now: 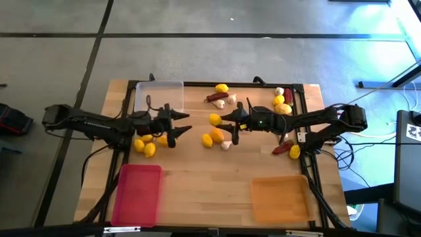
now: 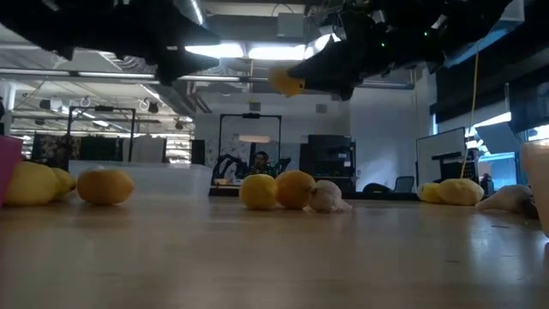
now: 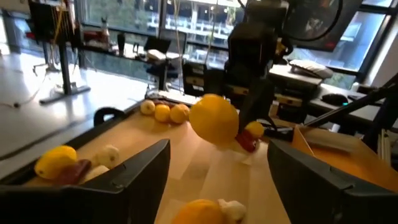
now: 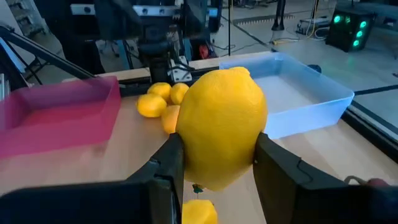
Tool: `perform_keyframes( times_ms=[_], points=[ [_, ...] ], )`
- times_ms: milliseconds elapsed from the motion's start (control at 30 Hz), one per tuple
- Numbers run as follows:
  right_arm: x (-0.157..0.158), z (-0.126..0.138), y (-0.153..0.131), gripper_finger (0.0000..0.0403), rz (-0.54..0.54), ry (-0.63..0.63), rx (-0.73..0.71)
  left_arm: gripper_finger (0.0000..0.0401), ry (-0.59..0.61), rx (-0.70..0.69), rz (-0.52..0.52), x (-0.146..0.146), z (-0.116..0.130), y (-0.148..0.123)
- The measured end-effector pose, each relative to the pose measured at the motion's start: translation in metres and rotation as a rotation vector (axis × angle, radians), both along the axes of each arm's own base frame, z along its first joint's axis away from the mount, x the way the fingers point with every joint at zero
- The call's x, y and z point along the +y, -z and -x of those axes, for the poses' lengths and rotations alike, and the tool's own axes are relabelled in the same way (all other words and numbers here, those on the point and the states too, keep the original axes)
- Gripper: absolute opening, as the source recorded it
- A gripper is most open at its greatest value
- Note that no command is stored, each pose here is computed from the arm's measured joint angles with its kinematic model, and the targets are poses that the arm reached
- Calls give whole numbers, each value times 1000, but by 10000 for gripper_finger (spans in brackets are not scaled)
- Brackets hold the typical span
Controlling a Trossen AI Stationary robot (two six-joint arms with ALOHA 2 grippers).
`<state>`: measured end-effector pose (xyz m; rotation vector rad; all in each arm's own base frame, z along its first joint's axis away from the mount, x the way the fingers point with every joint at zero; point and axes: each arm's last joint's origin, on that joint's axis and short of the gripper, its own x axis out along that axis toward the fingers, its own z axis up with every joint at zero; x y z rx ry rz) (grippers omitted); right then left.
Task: Sort produce into baskets
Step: Put the yellow lemon into the left white bin
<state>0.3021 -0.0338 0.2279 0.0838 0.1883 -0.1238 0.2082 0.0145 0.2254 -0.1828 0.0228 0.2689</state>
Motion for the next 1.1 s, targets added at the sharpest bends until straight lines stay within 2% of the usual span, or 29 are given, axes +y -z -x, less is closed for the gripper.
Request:
perform_keyframes(
  times_ms=[367,633,967,1100],
  points=[
    [18,-5,-1,130,32,-72,-42,265,6,-16,61,0,-44,4],
    [23,-7,2,130,62,-55,-40,265,81,0,90,-5,-69,8],
    [30,-7,0,130,69,-125,-61,265,64,12,48,-6,-79,7],
    [30,-8,-1,130,92,-130,-74,265,123,-9,35,-7,-79,4]
  ],
)
